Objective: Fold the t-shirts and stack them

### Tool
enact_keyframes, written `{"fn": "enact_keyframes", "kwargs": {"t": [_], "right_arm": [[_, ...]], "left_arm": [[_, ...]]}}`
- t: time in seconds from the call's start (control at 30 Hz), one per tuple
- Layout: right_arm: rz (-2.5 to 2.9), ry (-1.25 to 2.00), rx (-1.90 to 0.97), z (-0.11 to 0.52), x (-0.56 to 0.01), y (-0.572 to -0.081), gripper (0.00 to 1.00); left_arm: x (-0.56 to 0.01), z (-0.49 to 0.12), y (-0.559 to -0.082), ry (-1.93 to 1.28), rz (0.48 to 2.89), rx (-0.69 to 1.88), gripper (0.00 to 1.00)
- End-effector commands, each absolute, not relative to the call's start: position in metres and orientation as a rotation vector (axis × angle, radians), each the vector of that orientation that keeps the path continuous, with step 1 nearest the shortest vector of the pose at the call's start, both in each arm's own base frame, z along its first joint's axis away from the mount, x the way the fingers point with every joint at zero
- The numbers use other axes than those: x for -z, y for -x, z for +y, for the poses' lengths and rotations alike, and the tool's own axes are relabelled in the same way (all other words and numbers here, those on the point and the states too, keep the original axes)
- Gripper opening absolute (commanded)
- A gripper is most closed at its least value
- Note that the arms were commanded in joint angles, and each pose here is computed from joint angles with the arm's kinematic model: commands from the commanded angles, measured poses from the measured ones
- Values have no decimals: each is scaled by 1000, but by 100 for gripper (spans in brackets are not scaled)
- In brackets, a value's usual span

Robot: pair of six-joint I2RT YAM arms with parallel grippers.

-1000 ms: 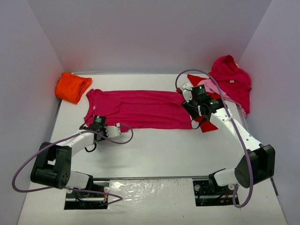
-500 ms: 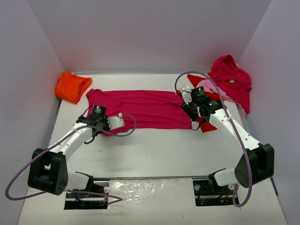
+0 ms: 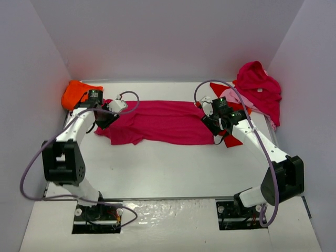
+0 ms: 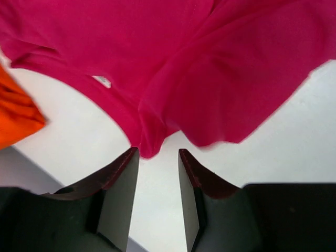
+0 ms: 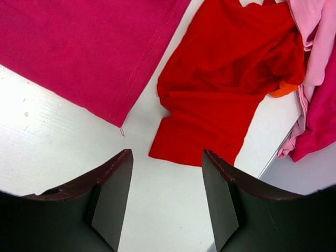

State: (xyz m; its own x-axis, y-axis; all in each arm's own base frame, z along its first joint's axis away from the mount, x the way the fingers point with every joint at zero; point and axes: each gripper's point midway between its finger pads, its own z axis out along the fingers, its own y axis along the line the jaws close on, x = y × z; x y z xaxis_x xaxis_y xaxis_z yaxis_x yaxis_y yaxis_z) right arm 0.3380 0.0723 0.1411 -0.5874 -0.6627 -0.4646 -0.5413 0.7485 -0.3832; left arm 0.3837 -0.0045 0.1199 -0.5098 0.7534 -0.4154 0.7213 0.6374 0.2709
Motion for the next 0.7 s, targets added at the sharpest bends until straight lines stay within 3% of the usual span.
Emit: {"fn": "enact_keyframes", "kwargs": {"t": [0.0,0.13,0.3,0.5,0.67], "right_arm": [[2314,881,273,73,-148,-341,52],[2329,892,285,71,-142,-340,53],[2345,898,264,74,-134,-339,53],[2354,888,230,80,-130,-342,54],[2355,883,243,78,-131,-343,54]], "left_arm": [[-118,7,-397,-1026,2353,-149,36],[-137,-1,-388,-1064,2264,-174,36],[-155,-15,-343,-1275,2167,-197,36],[-136,-1,-324,-1391,2158,-322,35],[-98,17,-331,-1547,2086,-583,35]]}}
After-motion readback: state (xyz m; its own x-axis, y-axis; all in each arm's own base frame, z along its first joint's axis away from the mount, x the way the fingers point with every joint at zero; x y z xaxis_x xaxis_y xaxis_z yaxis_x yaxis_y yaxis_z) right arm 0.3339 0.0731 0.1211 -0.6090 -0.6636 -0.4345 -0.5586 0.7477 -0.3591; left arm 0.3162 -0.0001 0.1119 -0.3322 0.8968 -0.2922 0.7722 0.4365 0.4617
